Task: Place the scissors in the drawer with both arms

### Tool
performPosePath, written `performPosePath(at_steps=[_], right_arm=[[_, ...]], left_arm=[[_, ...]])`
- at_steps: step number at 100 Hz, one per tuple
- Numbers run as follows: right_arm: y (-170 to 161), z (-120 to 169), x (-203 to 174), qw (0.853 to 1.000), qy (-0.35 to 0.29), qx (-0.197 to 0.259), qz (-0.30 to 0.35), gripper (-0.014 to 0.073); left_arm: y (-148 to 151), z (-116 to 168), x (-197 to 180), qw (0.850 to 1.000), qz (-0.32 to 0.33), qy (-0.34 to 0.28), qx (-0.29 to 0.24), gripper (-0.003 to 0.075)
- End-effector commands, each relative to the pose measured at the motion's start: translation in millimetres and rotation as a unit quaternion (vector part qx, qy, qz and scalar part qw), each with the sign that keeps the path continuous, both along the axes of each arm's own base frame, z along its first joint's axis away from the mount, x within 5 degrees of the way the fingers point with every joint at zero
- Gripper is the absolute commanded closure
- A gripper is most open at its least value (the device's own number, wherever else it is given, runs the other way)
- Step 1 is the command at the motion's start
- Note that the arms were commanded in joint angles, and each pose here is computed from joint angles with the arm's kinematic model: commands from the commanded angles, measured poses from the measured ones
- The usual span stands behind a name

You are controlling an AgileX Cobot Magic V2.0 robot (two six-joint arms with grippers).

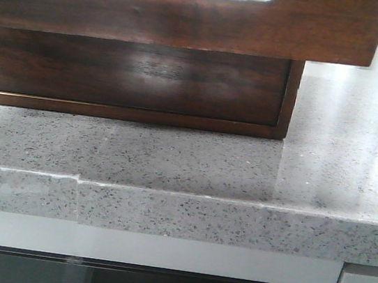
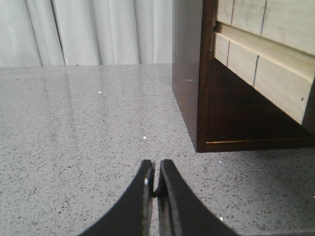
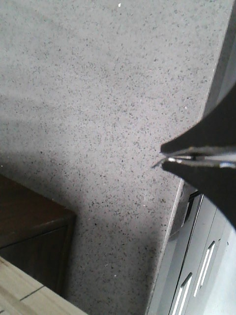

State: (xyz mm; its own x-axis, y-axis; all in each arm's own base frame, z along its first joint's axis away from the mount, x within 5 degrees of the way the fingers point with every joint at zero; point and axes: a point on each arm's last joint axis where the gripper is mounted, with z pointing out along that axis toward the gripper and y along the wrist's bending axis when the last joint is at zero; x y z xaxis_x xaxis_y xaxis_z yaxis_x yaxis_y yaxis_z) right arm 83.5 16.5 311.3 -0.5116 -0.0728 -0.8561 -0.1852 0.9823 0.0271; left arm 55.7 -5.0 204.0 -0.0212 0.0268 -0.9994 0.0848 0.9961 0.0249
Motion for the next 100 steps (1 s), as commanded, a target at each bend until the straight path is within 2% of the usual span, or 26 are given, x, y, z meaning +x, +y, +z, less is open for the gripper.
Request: performPosePath(at_steps=[1,77,85,100], right_arm=[[-0.5,13.6,3.0,0.999,-0.045,0.009,-0.007,0.0664],[-0.4,12.4,2.3,0.999,-0.048,0.01,-0.006,0.0664],[-5.5,7.6,-3.2,0.996,-0.084,-0.014,-0.02,0.0664],[-12.8,-17.5,-18.0,0.979,-0.194,-0.008,-0.063,0.0664]], left_arm=[[0.3,-2.0,-1.0,0.999,0.0,-0.041,-0.01,0.0741],[0.3,-2.0,-1.0,0.999,0.0,-0.041,-0.011,0.0741],[0.3,-2.0,-1.0,0.999,0.0,-0.041,-0.01,0.0741],[0.3,-2.0,-1.0,0.999,0.0,-0.041,-0.01,0.0741]])
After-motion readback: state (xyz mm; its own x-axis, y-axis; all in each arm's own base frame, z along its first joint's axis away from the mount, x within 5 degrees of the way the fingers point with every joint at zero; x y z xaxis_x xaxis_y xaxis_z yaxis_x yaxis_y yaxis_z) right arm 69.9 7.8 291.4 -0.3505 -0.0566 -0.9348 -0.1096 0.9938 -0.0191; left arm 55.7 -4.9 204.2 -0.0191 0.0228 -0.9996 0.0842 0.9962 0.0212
